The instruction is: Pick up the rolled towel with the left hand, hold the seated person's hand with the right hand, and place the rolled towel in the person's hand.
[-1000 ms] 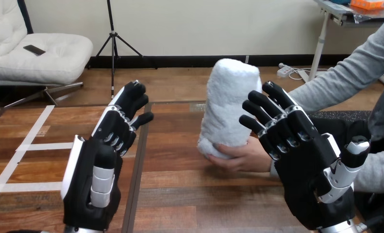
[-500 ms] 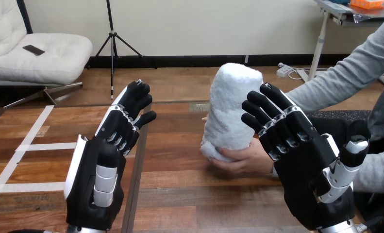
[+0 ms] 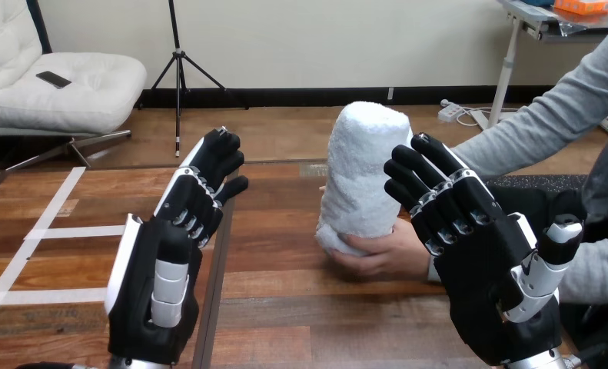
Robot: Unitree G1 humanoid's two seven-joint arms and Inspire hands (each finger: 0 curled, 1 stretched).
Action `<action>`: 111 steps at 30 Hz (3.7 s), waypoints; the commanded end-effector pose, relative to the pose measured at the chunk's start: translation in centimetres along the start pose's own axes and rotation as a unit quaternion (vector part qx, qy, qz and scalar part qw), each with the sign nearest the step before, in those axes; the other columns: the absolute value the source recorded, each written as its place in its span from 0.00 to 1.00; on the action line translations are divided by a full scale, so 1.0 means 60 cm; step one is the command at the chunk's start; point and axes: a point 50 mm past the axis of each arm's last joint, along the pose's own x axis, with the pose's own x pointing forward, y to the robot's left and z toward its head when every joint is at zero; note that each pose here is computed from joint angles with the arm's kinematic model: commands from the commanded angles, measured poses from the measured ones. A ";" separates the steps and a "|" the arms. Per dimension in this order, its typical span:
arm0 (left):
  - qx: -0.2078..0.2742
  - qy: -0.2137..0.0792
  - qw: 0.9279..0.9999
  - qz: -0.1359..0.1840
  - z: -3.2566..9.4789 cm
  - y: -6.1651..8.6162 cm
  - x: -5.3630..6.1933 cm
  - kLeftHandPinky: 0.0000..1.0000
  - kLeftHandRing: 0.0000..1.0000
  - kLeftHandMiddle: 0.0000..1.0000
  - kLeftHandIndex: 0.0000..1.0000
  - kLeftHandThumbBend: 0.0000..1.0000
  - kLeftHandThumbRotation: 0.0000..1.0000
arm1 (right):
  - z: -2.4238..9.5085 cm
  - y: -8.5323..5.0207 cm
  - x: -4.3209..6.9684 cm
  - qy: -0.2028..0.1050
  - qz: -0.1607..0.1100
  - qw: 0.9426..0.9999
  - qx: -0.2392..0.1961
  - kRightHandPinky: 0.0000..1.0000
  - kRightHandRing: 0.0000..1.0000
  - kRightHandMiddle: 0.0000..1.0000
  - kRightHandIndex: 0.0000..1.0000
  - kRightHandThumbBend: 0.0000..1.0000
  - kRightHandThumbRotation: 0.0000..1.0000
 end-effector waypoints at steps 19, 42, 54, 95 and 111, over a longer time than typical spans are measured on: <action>-0.024 -0.030 0.999 -0.011 0.003 -0.008 0.009 0.96 0.96 0.95 0.92 0.90 1.00 | 0.016 0.003 0.016 -0.031 0.008 0.999 -0.015 0.90 0.88 0.86 0.86 0.99 1.00; -0.040 -0.055 0.997 -0.027 0.005 -0.005 0.007 0.99 0.98 0.96 0.93 0.91 0.92 | 0.015 0.003 0.017 -0.025 0.014 0.999 -0.019 0.98 0.91 0.88 0.88 1.00 1.00; -0.034 -0.053 0.998 -0.024 0.008 -0.005 0.007 0.99 0.98 0.95 0.93 0.89 0.93 | 0.015 0.004 0.017 -0.024 0.019 0.999 -0.022 0.99 0.90 0.87 0.88 0.98 1.00; -0.036 -0.050 0.998 -0.033 0.011 -0.007 0.011 0.97 0.98 0.97 0.94 0.87 0.93 | 0.017 0.001 0.015 -0.026 0.027 0.998 -0.042 0.88 0.87 0.85 0.86 0.99 1.00; -0.016 -0.050 0.998 -0.035 0.010 -0.003 0.012 0.97 0.98 0.97 0.95 0.88 0.94 | 0.020 -0.004 0.017 -0.027 0.020 0.999 -0.041 0.86 0.88 0.86 0.86 1.00 1.00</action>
